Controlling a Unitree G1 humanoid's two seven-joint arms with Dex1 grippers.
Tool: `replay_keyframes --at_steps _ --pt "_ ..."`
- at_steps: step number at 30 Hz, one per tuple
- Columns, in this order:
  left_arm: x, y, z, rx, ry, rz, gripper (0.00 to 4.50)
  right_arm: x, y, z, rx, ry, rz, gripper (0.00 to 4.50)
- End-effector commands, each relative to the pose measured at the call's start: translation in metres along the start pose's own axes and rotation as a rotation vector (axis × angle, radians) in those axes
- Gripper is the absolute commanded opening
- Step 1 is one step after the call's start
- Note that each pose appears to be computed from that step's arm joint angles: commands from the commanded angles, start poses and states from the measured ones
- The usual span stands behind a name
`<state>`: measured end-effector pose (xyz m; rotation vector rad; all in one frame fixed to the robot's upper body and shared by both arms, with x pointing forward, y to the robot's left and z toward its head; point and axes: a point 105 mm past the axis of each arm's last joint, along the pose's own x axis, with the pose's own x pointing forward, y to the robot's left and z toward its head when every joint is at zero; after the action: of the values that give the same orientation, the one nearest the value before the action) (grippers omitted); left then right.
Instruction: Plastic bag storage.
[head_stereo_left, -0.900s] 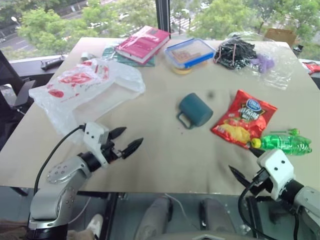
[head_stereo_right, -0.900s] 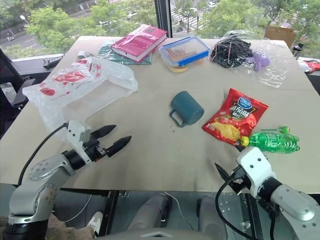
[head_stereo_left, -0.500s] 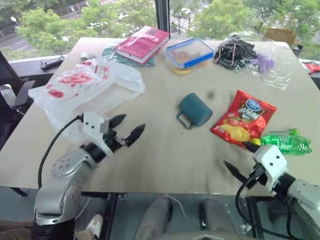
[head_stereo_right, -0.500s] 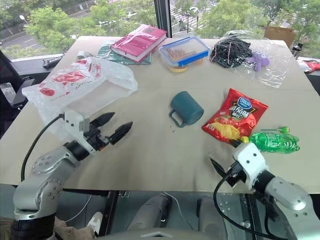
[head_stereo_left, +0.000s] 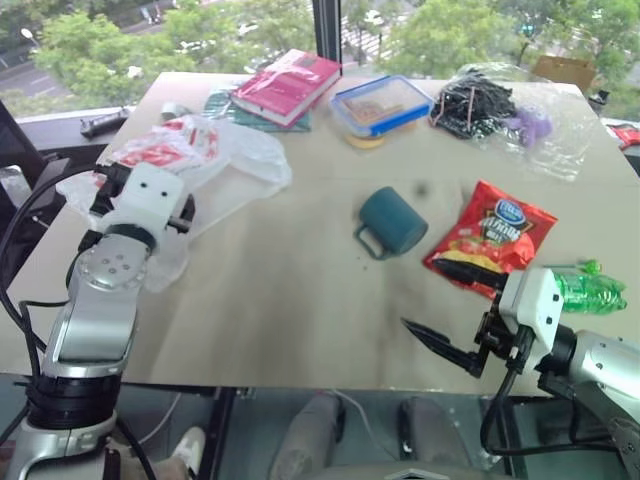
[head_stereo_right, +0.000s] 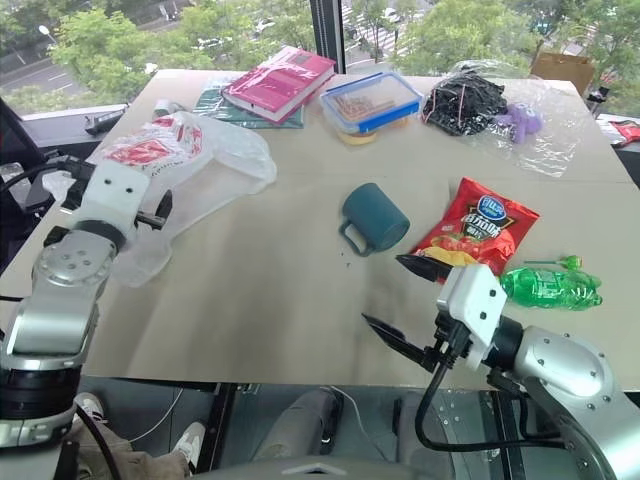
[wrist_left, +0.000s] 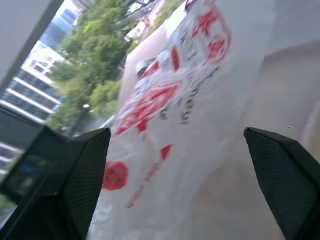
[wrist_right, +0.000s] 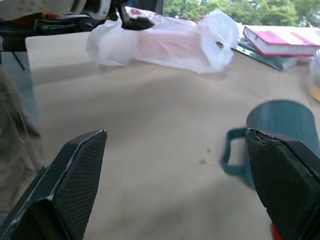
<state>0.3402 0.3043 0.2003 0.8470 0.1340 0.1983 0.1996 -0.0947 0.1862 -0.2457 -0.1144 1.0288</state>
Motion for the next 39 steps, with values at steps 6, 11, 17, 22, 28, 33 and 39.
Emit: replay_keyframes --at_steps 6,11,17,22,28,33,39 --pt "0.043 -0.019 0.000 0.160 0.054 -0.070 4.43 0.006 -0.002 0.011 -0.032 -0.029 0.003 4.50" --pt "0.060 -0.011 -0.010 0.214 0.082 -0.047 3.69 0.008 -0.003 0.012 -0.035 -0.030 -0.013 4.50" --pt "0.069 0.004 -0.013 0.150 0.061 -0.056 0.98 0.006 -0.005 0.009 -0.031 -0.025 -0.044 4.50" --pt "0.056 -0.008 0.007 -0.086 -0.042 -0.259 0.02 0.006 -0.007 0.006 -0.036 -0.018 -0.067 4.50" --pt "0.017 -0.038 0.045 -0.481 -0.084 -0.668 0.02 0.006 -0.009 0.004 -0.049 -0.007 -0.075 4.50" --pt "-0.022 -0.057 0.084 -0.763 -0.090 -0.968 0.02 0.009 -0.013 0.000 -0.059 0.008 -0.098 4.50" --pt "-0.017 -0.050 0.096 -0.848 -0.076 -0.907 0.02 0.014 -0.040 -0.011 -0.111 0.082 -0.240 4.50"
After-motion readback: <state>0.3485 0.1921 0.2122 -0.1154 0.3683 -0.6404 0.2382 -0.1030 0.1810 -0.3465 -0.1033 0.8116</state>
